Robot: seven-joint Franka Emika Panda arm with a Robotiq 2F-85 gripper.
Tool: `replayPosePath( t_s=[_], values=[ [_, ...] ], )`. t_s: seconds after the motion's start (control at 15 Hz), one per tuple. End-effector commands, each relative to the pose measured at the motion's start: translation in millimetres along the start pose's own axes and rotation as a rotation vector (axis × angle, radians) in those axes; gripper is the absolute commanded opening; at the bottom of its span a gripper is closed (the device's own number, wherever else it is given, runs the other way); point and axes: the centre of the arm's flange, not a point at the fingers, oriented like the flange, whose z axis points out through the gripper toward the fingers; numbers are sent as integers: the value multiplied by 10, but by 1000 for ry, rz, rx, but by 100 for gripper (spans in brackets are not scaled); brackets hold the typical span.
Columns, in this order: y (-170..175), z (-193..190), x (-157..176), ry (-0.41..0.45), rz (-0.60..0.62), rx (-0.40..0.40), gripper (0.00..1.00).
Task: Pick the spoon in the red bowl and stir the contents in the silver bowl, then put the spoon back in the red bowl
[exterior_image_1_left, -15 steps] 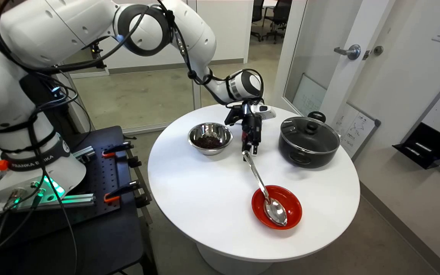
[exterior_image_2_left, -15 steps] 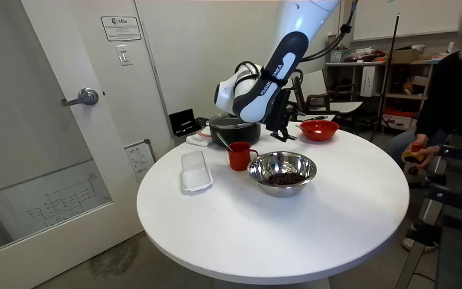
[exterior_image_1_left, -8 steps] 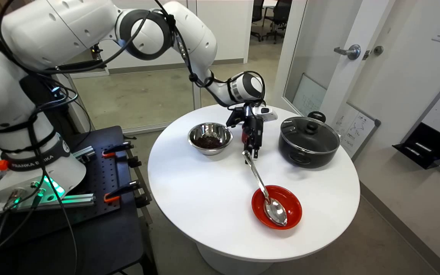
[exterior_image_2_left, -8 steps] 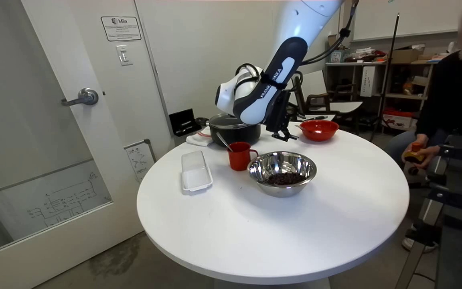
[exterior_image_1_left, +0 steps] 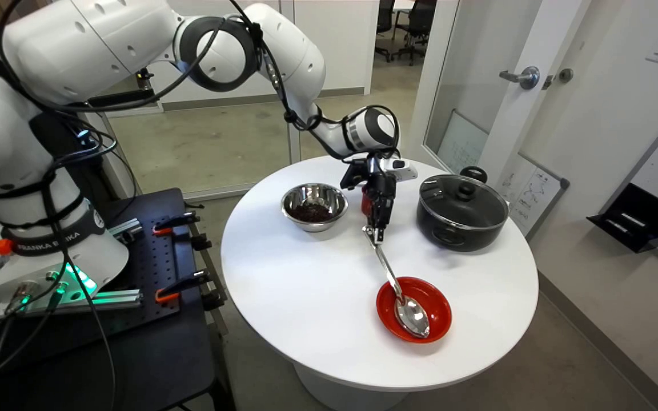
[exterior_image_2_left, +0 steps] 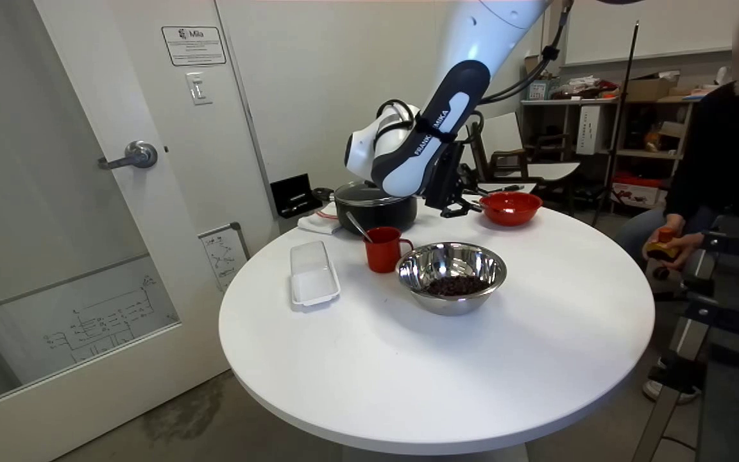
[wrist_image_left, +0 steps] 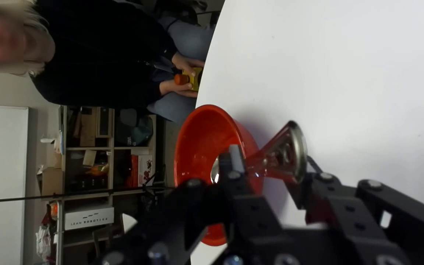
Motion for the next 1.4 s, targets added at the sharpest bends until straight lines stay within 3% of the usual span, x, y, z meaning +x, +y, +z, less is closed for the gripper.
replayPosePath(
  t_s=[0.0, 0.67, 1.33],
  values=[
    [-14, -44, 96, -27, -18, -6, 2],
    [21, -73, 52, -39, -20, -28, 1],
    [276, -589, -186, 27, 32, -47, 1]
  ],
)
